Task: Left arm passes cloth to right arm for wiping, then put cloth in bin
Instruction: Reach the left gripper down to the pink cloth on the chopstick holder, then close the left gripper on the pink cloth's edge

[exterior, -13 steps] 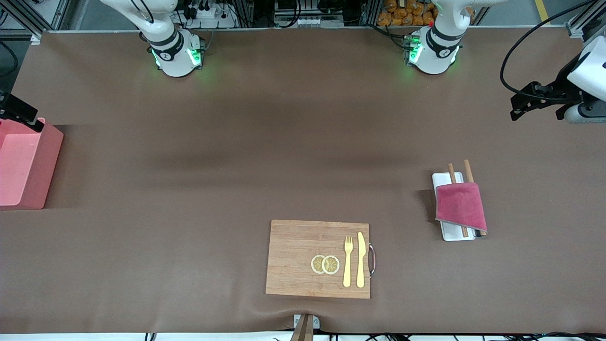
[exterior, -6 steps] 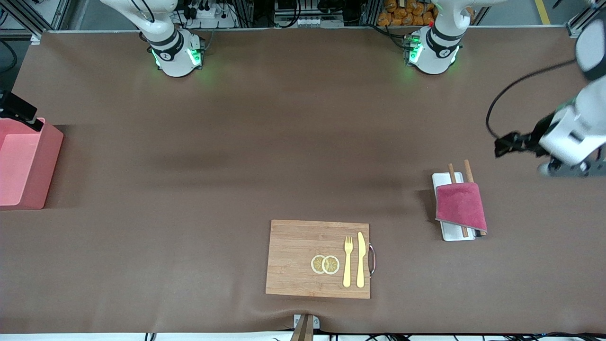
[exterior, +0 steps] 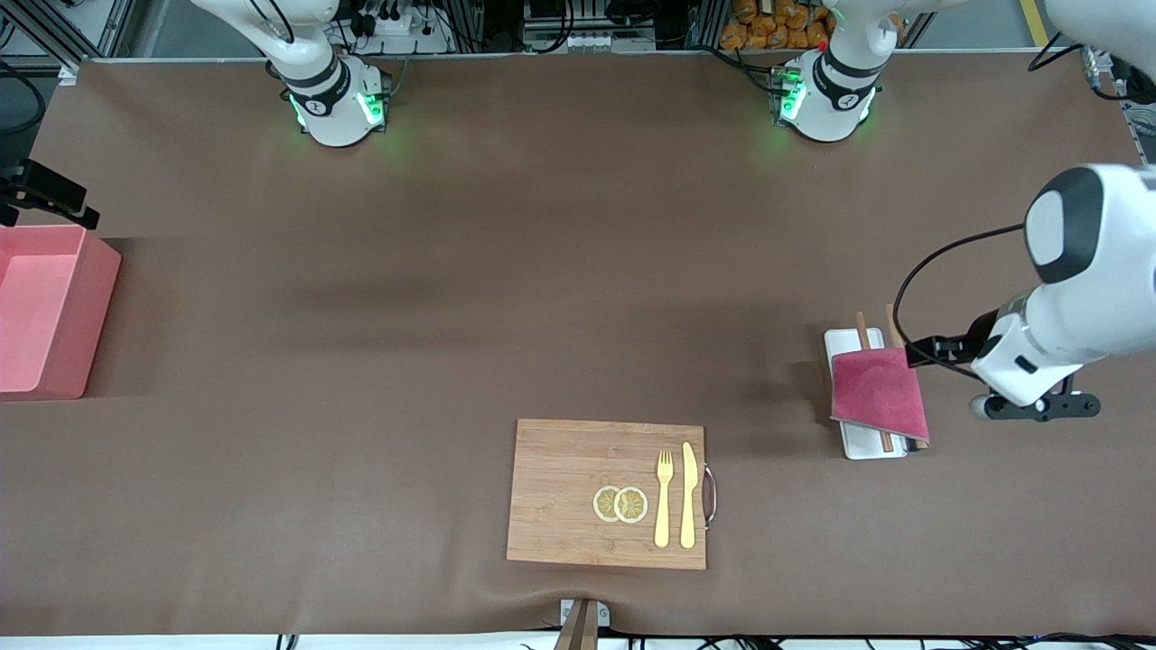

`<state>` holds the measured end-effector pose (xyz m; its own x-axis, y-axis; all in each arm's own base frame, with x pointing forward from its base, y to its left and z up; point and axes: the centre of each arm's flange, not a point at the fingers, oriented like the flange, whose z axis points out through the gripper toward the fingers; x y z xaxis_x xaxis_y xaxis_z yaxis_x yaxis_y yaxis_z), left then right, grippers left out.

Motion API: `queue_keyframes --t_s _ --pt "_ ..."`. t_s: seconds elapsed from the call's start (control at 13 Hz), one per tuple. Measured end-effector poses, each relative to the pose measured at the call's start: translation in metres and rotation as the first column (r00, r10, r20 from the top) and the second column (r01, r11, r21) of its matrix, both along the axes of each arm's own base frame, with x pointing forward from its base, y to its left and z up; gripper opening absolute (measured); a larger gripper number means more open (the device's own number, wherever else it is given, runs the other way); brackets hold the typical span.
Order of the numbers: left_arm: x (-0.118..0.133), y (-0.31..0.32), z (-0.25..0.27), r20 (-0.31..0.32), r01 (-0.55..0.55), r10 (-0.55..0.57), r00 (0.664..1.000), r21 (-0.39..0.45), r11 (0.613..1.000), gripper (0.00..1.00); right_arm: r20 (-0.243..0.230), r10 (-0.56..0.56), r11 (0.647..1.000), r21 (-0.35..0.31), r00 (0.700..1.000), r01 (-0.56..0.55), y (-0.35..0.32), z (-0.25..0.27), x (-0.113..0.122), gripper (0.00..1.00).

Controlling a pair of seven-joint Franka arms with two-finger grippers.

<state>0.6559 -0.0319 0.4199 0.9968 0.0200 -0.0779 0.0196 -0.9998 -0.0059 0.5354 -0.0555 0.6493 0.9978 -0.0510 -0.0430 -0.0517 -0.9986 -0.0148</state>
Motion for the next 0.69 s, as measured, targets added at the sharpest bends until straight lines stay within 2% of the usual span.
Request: queue_keyframes --t_s 0.15,0.46,0.54,0.62,0.69 --pt "0.000 0.007 -0.028 0.001 -0.011 0.011 1.000 -0.002 1.000 1.00 -0.002 0.000 1.000 0.000 1.000 0.000 0.000 0.000 0.000 1.00" --pt "-0.003 0.013 -0.072 0.027 -0.020 0.020 0.999 -0.006 1.000 0.89 -0.007 -0.026 1.000 0.001 1.000 0.026 -0.014 -0.001 -0.002 1.00" --pt "-0.005 0.015 -0.083 0.035 -0.022 0.023 0.999 -0.008 1.000 0.89 -0.019 -0.033 0.999 0.003 0.999 0.033 -0.018 -0.003 -0.003 1.00" --pt "-0.008 0.016 -0.092 0.039 -0.025 0.025 0.999 -0.008 1.000 0.82 -0.034 -0.036 0.999 0.004 0.999 0.037 -0.020 -0.006 -0.004 1.00" --pt "-0.010 0.018 -0.100 0.044 -0.028 0.028 0.999 -0.009 1.000 0.82 -0.042 -0.038 0.999 0.006 0.998 0.039 -0.021 -0.008 -0.003 1.00"
